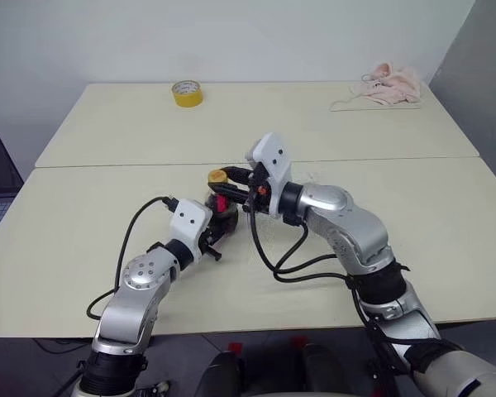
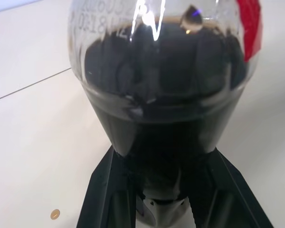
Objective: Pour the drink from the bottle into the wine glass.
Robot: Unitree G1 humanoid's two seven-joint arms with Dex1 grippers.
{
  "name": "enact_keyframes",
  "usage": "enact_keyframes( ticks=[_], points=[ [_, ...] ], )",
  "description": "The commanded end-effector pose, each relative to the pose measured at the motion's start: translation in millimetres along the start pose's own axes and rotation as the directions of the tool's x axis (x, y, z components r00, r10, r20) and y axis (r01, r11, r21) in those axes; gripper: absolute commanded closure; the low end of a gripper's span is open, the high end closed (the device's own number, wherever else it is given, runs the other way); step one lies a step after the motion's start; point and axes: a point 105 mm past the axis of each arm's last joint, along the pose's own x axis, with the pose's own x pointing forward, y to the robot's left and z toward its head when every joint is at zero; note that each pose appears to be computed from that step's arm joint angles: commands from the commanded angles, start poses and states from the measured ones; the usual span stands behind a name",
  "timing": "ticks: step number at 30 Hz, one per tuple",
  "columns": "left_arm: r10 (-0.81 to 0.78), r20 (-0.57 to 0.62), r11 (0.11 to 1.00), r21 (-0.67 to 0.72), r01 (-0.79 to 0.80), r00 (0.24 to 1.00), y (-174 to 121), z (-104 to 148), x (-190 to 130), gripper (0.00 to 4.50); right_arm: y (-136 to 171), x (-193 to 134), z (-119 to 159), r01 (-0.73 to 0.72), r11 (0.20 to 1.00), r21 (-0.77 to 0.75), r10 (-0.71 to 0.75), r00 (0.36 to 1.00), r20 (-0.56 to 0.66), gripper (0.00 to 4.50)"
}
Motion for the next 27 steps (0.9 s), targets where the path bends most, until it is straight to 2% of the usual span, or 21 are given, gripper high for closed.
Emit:
enact_keyframes(
  ticks=[1, 5, 10, 18, 24, 27],
  points=[
    [-0.002, 0.014, 1.0, 0.016, 0.002, 1.0, 0.0, 4.5, -2.1, 3.48, 14.1, 0.9, 32.3, -0.123, 0.991, -0.046, 0.13, 0.972, 0.198, 3.26],
    [0.0, 0.014, 1.0, 0.013, 0.0, 1.0, -0.2, 4.2, -2.5, 3.48, 13.7, 3.1, 28.2, -0.148, 0.988, -0.043, 0.154, 0.963, 0.222, 3.26],
    [0.003, 0.01, 1.0, 0.009, -0.003, 1.0, -0.9, 3.3, -4.5, 3.48, 26.8, 11.8, 13.5, -0.235, 0.967, 0.101, 0.203, 0.946, 0.254, 3.26],
    [-0.001, 0.008, 1.0, 0.007, 0.001, 1.0, -1.7, 3.6, -4.7, 3.49, 38.7, 11.1, 7.4, -0.257, 0.946, 0.199, 0.2, 0.943, 0.267, 3.29],
    [-0.004, 0.01, 1.0, 0.009, 0.004, 1.0, -2.6, 4.1, -4.1, 3.49, 21.8, 3.6, 14.3, -0.12, 0.983, 0.135, 0.081, 0.961, 0.264, 3.29],
    [-0.002, 0.011, 1.0, 0.01, 0.002, 1.0, -3.1, 4.3, -4.6, 3.49, 6.2, -13.4, 29.9, -0.009, 0.998, 0.058, -0.009, 0.955, 0.296, 3.29]
  ],
)
